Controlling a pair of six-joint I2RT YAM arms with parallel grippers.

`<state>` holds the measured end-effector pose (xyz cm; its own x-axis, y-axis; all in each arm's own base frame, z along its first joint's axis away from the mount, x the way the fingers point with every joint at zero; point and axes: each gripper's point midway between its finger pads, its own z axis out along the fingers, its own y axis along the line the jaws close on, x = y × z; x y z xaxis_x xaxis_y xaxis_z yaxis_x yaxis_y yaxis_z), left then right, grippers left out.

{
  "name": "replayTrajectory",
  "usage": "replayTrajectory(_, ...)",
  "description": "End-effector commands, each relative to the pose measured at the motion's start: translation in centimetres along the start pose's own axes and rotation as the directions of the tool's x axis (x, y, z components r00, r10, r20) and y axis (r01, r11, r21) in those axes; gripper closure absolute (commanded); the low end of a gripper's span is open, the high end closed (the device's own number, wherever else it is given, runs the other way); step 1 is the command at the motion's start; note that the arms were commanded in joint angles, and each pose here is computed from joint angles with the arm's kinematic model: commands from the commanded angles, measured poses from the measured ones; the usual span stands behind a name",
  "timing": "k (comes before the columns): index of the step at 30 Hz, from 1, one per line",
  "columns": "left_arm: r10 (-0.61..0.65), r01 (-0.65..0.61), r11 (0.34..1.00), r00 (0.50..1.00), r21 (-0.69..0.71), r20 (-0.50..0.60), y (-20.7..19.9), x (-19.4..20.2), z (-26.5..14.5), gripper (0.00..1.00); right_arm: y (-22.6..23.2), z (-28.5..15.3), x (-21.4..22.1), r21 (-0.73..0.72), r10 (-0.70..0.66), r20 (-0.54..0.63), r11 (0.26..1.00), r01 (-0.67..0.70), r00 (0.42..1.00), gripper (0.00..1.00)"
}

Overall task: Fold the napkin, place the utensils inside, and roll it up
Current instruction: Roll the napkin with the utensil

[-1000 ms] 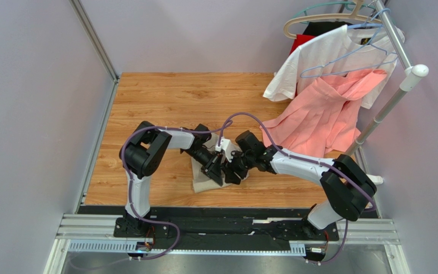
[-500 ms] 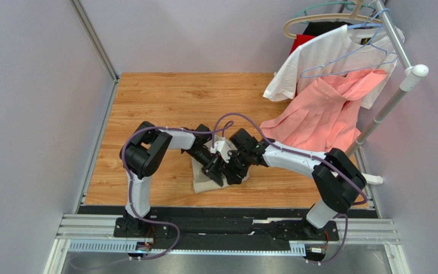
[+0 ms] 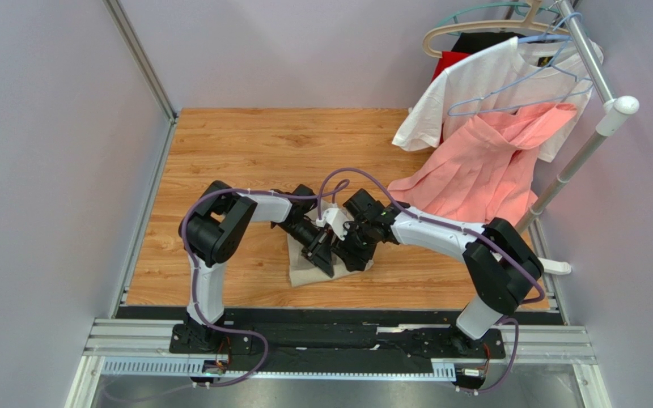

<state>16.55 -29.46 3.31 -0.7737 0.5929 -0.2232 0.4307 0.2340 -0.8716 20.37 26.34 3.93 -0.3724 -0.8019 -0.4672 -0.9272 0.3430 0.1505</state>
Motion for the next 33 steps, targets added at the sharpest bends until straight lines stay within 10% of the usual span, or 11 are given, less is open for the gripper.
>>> replayTrajectory(1, 0.004, -0.004, 1.0, 1.0, -0.023, -0.002, -0.1, -0.2, -0.5, 1.0, -1.2, -1.3, 2.7, 0.064, 0.025, -0.117, 0.998, -0.017, 0.993, 0.47)
replayTrajectory(22, -0.026, 0.025, 0.998, 1.0, -0.056, -0.008, 0.7, -0.1, -0.4, 1.0, 1.3, -2.0, 4.1, -0.016, 0.124, -0.273, 0.991, -0.133, 0.954, 0.83)
replayTrajectory(33, -0.088, 0.086, 0.994, 0.996, -0.073, -0.023, 1.7, 0.7, 0.0, 1.0, -1.0, -1.5, 6.0, 0.123, 0.166, -0.268, 0.983, -0.137, 0.949, 0.67)
